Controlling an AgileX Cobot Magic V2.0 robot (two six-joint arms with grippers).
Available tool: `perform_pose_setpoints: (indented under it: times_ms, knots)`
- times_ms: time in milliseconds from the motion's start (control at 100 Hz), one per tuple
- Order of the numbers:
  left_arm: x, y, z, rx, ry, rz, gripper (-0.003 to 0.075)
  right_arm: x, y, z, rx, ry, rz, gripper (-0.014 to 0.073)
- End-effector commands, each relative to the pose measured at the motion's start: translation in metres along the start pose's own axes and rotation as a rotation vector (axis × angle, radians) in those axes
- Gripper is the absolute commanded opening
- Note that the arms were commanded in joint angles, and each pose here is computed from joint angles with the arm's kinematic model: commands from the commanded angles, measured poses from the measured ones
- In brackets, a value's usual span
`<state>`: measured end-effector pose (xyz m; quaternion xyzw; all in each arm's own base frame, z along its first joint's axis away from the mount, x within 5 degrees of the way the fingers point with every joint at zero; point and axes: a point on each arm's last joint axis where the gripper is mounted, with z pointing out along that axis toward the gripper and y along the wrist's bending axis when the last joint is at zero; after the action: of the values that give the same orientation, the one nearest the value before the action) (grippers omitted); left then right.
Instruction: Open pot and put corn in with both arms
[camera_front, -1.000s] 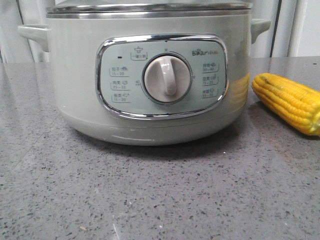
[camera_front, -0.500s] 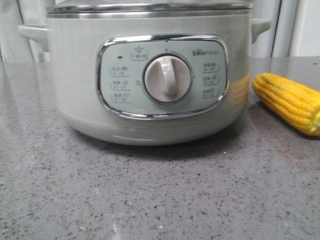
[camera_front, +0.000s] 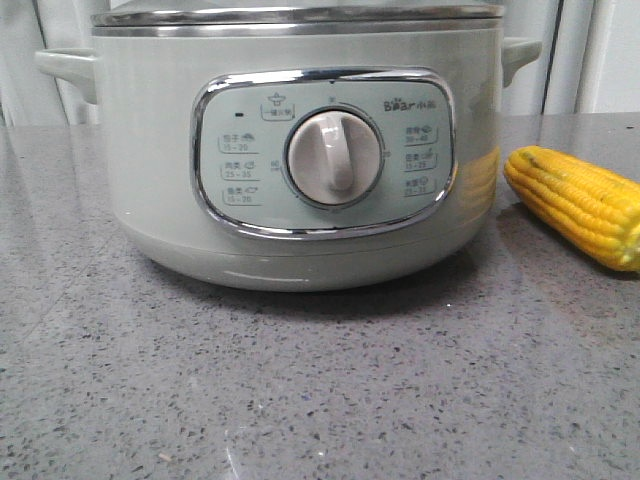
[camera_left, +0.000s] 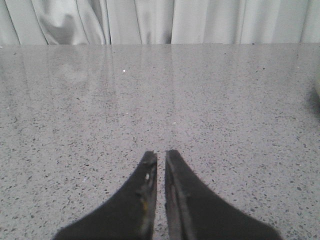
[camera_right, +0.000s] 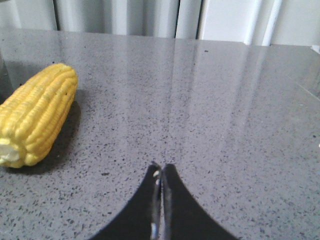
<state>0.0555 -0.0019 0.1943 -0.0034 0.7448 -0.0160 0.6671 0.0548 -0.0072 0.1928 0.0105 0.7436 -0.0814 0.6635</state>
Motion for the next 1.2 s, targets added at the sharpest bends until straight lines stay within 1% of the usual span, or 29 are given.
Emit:
perform_pose_setpoints:
  times_ms: [0,340,530,800,910,1070,1190]
  knots:
    - [-0.0032,0.0009,-0.0010,-0.008,-0.103,0.000,-0.0020,-0.0027,-0.0008,-0.0003,0.017,-0.092,-0.016,-0.0064]
    - [-0.0030,0.0011,-0.0010,-0.012,-0.101,0.029,-0.0020,-0.0010,-0.0006,-0.0002,0.014,-0.072,-0.016,-0.0064]
    - [-0.0034,0.0012,-0.0010,-0.013,-0.105,0.029,-0.0020,0.0018,0.0001,0.0013,0.004,-0.033,0.012,-0.0064]
    - [-0.0050,0.0014,-0.0012,-0.017,-0.123,0.050,-0.0020,0.0045,0.0004,0.0055,-0.001,0.022,0.012,-0.0064]
    - [-0.0050,0.0014,-0.0012,-0.017,-0.123,0.051,-0.0020,0.0040,0.0003,0.0059,0.000,0.018,0.012,-0.0064]
    - [-0.0062,0.0015,-0.0014,-0.018,-0.136,0.051,-0.0020,-0.0025,-0.0008,0.0058,0.012,-0.053,0.012,-0.0064]
    - [-0.0060,0.0015,-0.0006,-0.018,-0.129,0.053,-0.0020,-0.0006,-0.0007,0.0078,0.009,-0.022,-0.005,-0.0064]
